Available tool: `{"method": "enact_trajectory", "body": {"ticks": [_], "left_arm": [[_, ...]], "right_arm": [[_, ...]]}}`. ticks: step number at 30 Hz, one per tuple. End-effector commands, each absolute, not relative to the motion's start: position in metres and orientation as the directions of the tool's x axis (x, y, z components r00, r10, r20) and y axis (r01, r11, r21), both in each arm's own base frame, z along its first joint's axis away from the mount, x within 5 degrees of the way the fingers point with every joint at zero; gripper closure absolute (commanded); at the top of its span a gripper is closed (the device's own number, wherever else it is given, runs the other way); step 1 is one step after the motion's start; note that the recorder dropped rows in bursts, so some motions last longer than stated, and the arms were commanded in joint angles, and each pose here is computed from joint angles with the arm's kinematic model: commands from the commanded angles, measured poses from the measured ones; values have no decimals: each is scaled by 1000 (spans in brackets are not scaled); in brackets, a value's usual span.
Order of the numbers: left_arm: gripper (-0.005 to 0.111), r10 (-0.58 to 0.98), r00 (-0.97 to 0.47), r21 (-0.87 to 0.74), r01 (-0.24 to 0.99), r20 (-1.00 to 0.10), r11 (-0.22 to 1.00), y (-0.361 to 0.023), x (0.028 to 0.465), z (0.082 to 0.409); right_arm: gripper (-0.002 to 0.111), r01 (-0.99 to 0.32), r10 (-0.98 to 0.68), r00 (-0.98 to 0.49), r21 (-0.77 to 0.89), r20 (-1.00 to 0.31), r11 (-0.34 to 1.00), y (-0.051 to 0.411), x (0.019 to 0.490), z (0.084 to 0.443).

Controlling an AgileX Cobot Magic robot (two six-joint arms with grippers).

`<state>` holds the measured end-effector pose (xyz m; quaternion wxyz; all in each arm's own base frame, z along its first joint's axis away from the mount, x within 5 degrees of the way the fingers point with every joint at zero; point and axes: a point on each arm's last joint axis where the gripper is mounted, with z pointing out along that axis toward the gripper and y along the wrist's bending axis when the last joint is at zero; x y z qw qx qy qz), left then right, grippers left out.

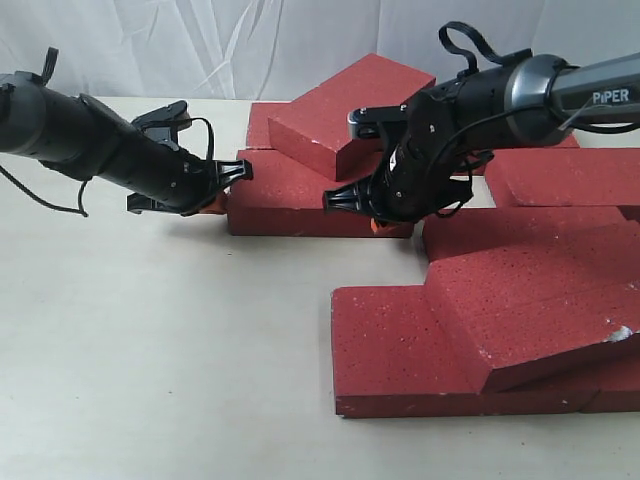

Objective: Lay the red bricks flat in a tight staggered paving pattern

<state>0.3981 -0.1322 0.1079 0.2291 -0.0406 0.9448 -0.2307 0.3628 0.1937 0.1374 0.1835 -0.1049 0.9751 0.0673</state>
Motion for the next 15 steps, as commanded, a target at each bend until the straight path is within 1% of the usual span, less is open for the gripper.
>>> {"method": "enact_trajectory", "body": {"ticks": [1, 8, 13, 15], "left_arm": [[107, -193, -887, -460, 25, -419, 888, -134, 399, 110], [107, -226, -878, -478, 3, -421, 878, -134, 402, 112], [107, -220, -893, -523, 21, -393, 852, -142, 410, 113], [107, -217, -897, -525, 18, -384, 851, -143, 411, 108]], "right_arm": [[109, -227, -175, -903, 91, -393, 970, 193, 367, 135], [109, -235, -164, -880, 108, -447, 966, 196, 372, 136], [109, -223, -156, -890, 110, -428, 969, 196, 371, 129], [109, -219, -154, -895, 111, -418, 969, 196, 371, 129]]}}
